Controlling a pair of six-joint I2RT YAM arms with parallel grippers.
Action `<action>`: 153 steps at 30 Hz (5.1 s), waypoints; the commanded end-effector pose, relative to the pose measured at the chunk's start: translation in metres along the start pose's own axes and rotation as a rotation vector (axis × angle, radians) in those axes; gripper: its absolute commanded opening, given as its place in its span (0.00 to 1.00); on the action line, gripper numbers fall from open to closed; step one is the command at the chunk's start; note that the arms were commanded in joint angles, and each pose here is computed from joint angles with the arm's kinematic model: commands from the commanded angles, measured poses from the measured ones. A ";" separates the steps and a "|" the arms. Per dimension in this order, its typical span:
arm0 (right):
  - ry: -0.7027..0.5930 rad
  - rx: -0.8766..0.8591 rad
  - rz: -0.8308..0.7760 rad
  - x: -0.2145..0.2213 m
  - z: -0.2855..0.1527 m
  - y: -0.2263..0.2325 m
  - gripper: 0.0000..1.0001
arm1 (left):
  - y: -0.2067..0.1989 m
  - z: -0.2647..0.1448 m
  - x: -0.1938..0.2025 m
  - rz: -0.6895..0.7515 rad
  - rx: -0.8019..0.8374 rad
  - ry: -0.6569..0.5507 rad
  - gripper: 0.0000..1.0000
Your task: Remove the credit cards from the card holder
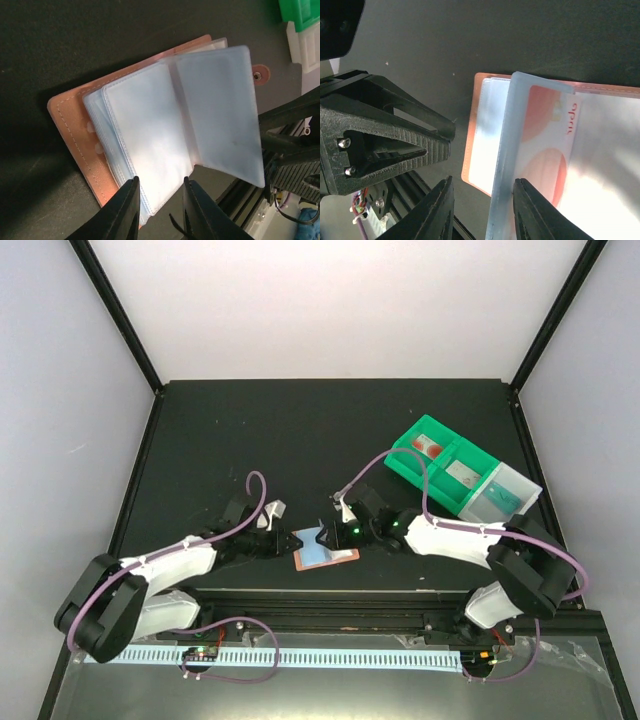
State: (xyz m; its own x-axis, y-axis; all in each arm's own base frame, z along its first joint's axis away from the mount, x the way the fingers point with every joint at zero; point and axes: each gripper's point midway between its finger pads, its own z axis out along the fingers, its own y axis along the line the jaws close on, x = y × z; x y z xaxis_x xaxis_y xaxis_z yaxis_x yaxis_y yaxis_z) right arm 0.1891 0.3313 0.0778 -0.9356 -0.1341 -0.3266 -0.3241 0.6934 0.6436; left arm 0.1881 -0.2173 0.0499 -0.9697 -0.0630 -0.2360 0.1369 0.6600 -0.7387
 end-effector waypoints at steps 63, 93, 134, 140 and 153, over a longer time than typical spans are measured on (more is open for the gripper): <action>-0.017 -0.036 0.059 0.007 0.032 -0.048 0.22 | 0.025 0.028 0.010 -0.056 -0.027 0.068 0.06; -0.114 0.018 0.065 -0.004 -0.020 -0.075 0.01 | 0.029 0.029 0.008 -0.052 -0.058 0.066 0.04; 0.056 -0.642 -0.354 0.040 -0.126 0.074 0.01 | -0.154 -0.087 0.017 0.412 0.561 0.101 0.44; 0.054 -0.678 -0.348 0.037 -0.129 0.081 0.01 | -0.157 -0.089 0.022 0.405 0.615 0.125 0.36; -0.038 -0.611 -0.282 0.019 -0.124 0.075 0.21 | -0.151 -0.080 0.014 0.344 0.589 0.095 0.02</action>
State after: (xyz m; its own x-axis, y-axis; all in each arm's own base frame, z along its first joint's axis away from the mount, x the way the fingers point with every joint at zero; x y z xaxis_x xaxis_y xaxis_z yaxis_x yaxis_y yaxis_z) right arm 0.1173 0.2925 0.1992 -0.7972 -0.2921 -0.5284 -0.5708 0.0796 0.8172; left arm 0.1307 -0.2554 0.2040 -0.8639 0.1943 -0.4646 0.4895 0.1069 -0.8654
